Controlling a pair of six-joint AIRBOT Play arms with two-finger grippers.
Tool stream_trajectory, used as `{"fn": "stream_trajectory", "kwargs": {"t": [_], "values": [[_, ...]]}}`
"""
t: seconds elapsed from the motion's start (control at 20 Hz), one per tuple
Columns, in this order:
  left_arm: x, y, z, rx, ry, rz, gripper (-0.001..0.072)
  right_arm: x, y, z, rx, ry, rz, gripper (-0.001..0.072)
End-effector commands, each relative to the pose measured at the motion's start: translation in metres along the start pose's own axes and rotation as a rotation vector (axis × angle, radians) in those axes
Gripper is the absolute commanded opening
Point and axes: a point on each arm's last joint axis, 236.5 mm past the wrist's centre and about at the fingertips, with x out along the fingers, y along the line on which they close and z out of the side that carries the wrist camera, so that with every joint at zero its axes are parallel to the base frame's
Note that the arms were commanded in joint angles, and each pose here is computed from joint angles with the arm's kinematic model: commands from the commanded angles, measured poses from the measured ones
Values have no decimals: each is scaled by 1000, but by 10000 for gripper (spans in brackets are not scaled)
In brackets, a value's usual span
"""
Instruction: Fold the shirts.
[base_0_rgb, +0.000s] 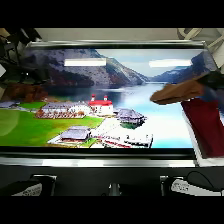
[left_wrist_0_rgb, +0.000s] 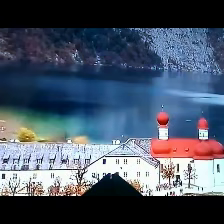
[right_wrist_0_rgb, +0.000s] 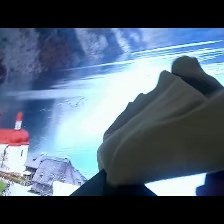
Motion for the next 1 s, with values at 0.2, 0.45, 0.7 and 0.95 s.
{"fn": "stream_trajectory", "kwargs": {"t": [0.2, 0.45, 0.7, 0.95], "values": [[1, -3, 1, 23, -4, -4, 24, -124, -74, -3, 197, -158, -228, 17], [2, -13, 0, 69, -8, -18, 24, -159, -116, -59, 319, -25, -390, 16], [2, -20, -1, 80, -9, -27, 24, -185, -149, -134, 440, 223, -617, 16], [3, -28, -3, 93, -6, -38, 24, -172, -155, -242, 587, 432, -728, 17]]}}
